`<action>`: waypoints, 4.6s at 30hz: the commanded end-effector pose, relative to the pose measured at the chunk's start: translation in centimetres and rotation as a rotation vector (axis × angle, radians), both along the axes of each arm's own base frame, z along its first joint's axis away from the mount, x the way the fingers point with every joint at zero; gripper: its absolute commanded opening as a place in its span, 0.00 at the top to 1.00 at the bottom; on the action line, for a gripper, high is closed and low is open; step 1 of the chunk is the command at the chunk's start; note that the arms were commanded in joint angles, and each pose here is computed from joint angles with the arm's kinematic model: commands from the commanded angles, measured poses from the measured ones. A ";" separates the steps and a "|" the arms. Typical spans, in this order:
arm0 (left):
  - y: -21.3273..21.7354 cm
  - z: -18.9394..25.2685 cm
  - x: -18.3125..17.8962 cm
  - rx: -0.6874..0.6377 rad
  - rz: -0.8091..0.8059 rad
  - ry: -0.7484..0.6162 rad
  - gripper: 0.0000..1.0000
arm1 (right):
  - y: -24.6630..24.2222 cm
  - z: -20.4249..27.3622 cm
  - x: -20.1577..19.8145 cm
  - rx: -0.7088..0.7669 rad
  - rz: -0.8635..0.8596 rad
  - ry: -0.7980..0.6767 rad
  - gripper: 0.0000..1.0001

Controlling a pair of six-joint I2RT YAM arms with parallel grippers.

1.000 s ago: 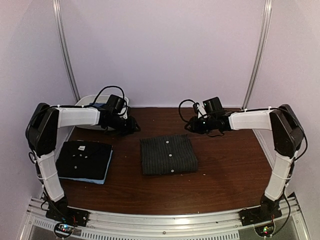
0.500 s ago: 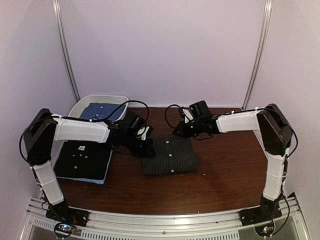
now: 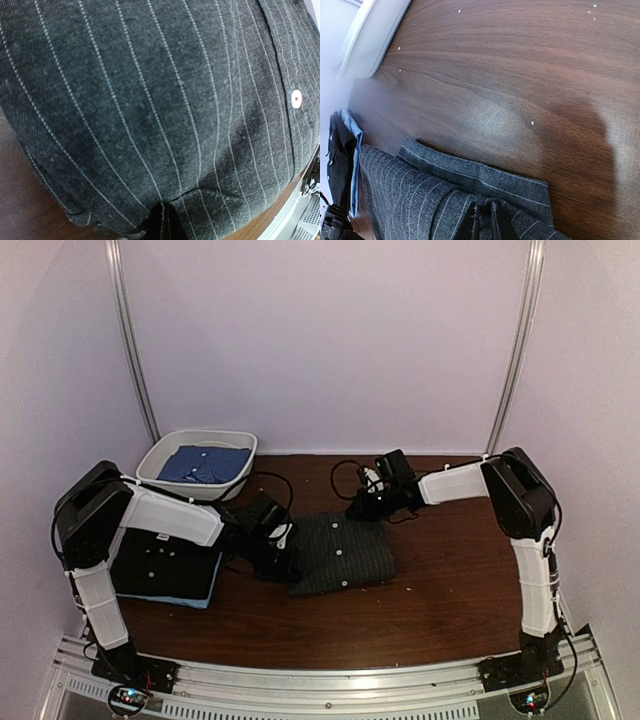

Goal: Fold and stack the long sleeve shirts
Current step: Smooth out the square-folded shirt at the center of the board, then pick up the square-folded shirt from the center of the board.

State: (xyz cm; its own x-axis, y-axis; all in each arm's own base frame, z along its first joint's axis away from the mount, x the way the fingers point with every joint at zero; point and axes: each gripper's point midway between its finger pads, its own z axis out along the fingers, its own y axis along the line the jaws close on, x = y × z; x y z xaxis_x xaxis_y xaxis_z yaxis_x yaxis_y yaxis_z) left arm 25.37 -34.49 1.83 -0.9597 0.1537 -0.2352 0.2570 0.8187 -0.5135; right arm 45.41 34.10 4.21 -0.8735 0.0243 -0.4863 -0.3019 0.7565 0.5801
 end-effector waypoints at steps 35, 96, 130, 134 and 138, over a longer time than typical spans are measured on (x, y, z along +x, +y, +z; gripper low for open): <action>-6.7 0.6 -2.1 -0.104 -0.119 0.009 0.98 | -4.4 1.9 -16.5 -0.001 0.015 0.014 0.78; 4.3 0.6 5.4 -0.027 0.195 -0.009 0.66 | -7.4 0.0 -6.1 -0.026 -0.106 -0.030 0.75; 3.4 3.8 4.4 -0.086 0.181 0.048 1.00 | -7.2 4.7 -7.2 0.023 -0.122 -0.104 0.72; 5.1 5.5 4.1 -0.072 0.138 0.033 1.00 | -5.9 6.7 -8.1 0.028 -0.101 -0.133 0.72; 6.9 6.9 3.6 -0.057 0.107 0.037 1.00 | -3.3 8.2 -9.4 0.043 -0.058 -0.156 0.71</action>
State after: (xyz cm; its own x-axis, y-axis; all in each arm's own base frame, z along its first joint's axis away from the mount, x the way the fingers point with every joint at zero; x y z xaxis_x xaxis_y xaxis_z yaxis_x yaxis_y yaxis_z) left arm 29.28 -29.27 6.39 -0.9827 -0.0250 -0.1837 0.0875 0.8109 -0.5786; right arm 36.91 28.69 10.50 -0.7979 0.1062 -0.5933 -0.3205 0.7589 0.5669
